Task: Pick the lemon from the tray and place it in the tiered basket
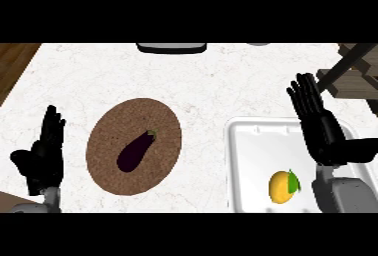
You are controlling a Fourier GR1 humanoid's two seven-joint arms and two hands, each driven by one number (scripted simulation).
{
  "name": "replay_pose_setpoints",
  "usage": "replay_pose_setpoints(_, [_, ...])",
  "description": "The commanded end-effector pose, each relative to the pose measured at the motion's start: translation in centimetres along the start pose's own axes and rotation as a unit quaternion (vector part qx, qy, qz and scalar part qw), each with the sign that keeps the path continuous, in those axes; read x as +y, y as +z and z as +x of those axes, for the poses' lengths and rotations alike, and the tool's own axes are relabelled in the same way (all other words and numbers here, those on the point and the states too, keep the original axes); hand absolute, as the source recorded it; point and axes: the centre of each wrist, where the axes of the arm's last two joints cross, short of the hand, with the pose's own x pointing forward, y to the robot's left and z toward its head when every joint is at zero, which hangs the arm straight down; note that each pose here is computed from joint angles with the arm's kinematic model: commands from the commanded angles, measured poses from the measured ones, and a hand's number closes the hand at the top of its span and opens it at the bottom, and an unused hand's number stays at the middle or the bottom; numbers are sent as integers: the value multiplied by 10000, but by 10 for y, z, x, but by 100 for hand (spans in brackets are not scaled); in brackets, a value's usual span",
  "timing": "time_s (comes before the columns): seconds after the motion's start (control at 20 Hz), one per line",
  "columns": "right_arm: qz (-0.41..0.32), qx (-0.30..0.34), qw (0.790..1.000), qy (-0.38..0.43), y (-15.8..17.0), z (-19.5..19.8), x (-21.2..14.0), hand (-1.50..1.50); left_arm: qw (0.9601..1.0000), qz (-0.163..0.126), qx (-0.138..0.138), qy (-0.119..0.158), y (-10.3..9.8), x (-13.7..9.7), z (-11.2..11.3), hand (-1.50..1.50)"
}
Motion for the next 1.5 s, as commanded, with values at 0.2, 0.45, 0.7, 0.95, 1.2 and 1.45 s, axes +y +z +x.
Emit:
replay_pose_setpoints(0.2, [-2210,-243,9442,-2432,82,-70,-6,150,9917,-422,1077,-553,8,39,-27,0])
replay_pose_setpoints(0.45, [-3802,-1336,8970,-1815,127,-80,-23,-150,9817,-934,1570,-539,19,60,-39,0])
replay_pose_setpoints(0.7, [-4229,1278,8951,603,217,-126,-14,-150,9821,-1122,1416,-537,14,53,-32,0])
replay_pose_setpoints(0.95, [-3775,2349,8820,1563,246,-122,-6,-150,9789,-1348,1443,-532,4,56,-24,0])
replay_pose_setpoints(1.2, [-2563,2731,9164,1414,219,-76,-21,-150,9784,-1379,1435,-562,-1,73,-22,0])
replay_pose_setpoints(1.45, [-2325,2927,9172,1378,179,-17,-19,-150,9784,-1322,1512,-486,-5,62,-29,0])
